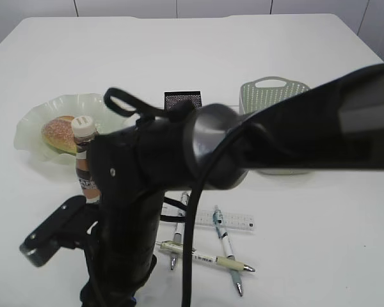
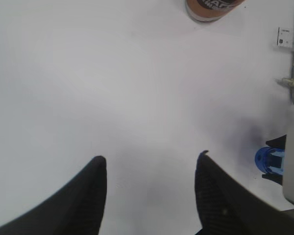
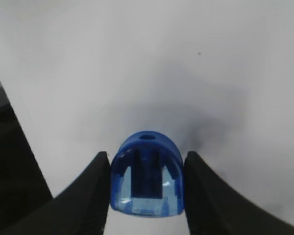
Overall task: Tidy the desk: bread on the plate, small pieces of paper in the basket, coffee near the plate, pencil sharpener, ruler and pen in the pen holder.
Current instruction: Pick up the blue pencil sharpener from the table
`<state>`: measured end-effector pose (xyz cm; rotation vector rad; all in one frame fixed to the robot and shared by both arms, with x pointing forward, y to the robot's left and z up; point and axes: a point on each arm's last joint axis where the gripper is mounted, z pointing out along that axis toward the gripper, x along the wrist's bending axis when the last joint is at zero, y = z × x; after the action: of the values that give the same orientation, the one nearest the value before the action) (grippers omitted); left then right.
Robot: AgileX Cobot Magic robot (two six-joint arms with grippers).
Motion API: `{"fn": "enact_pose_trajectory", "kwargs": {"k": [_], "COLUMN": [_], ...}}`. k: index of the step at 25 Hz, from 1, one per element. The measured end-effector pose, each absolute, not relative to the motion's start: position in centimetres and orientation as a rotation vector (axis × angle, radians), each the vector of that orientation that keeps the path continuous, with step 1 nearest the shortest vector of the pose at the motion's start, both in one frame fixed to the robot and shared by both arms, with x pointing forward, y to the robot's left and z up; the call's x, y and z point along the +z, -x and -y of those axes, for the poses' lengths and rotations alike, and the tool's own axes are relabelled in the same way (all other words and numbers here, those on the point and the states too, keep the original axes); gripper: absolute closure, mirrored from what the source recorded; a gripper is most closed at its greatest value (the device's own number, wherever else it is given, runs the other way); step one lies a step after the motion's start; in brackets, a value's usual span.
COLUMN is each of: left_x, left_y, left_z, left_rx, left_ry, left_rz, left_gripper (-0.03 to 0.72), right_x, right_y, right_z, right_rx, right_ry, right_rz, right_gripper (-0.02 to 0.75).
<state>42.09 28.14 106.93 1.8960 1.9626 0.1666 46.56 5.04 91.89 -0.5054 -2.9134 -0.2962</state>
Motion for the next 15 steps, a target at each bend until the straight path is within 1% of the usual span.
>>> {"fn": "enact_pose_trajectory", "kwargs": {"k": [5,10,15], "left_x": [107.0,107.0,107.0], "left_y": [-42.2,-42.2,-42.2], "left_z": [-28.2,-28.2,-28.2], "left_rx": [0.177,0.178,0.178], "left_ry": [-1.889,-1.891,-1.891], "left_rz": [-1.958,-1.956,-1.956], "left_gripper": [0.265,0.265,0.265], "right_x": [95.4,98.0,100.9], "right_y": [-48.6,-51.9,-54.9], "right_z": [-3.6,-0.3,3.3], "right_rx": [-0.458,-0.577,-0.781], "right_ry": [0.647,0.79,0.904], "right_rz": [2.836,2.784,2.685], "right_gripper": [0.416,0.416,0.416]}}
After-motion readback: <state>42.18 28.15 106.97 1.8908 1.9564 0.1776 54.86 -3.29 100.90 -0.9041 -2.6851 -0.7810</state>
